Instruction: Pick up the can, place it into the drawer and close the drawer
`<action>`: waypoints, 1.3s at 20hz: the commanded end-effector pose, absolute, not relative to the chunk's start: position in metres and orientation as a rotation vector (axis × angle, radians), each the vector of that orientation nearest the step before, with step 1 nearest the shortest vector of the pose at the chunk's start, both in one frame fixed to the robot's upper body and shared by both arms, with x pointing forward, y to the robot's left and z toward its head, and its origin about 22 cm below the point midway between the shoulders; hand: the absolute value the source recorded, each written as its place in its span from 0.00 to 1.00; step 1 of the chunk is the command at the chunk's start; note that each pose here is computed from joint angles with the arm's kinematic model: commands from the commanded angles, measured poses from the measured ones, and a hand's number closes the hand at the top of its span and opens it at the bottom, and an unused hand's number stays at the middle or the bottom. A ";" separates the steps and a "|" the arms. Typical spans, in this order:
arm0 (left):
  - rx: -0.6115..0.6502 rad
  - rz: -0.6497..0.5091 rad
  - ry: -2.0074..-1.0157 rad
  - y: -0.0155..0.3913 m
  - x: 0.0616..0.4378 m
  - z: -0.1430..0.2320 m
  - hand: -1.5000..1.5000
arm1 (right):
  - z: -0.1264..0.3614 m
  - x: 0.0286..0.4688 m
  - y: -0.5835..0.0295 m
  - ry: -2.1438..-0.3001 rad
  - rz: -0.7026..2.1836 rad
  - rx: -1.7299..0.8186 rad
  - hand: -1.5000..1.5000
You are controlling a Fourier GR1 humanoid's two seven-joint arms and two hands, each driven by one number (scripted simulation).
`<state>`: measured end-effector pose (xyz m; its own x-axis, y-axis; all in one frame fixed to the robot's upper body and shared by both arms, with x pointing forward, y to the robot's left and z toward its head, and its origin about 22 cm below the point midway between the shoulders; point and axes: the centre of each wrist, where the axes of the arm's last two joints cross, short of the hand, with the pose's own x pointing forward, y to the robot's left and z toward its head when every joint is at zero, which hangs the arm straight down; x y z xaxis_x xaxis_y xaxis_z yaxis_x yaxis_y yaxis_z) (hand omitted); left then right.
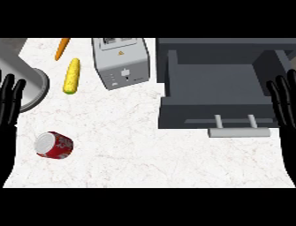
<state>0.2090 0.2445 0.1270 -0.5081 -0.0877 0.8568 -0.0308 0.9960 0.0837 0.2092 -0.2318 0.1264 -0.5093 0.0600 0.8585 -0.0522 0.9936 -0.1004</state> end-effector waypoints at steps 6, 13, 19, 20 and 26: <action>-0.314 -0.301 -2.096 0.313 0.192 0.130 0.00 | 0.119 0.209 -0.235 -2.072 0.108 -0.005 0.00; -0.114 -0.309 -1.721 0.367 0.161 0.129 0.00 | 0.101 0.180 -0.278 -1.777 -0.107 -0.198 0.00; -0.119 -0.301 -1.701 0.378 0.140 0.139 0.00 | 0.103 0.162 -0.295 -1.778 -0.100 -0.218 0.00; -0.098 -0.284 -1.699 0.375 0.152 0.128 0.00 | 0.096 0.153 -0.305 -1.785 -0.096 -0.212 0.00; -0.126 -0.253 -1.693 0.388 0.118 0.155 0.00 | 0.090 0.134 -0.316 -1.784 -0.119 -0.207 0.00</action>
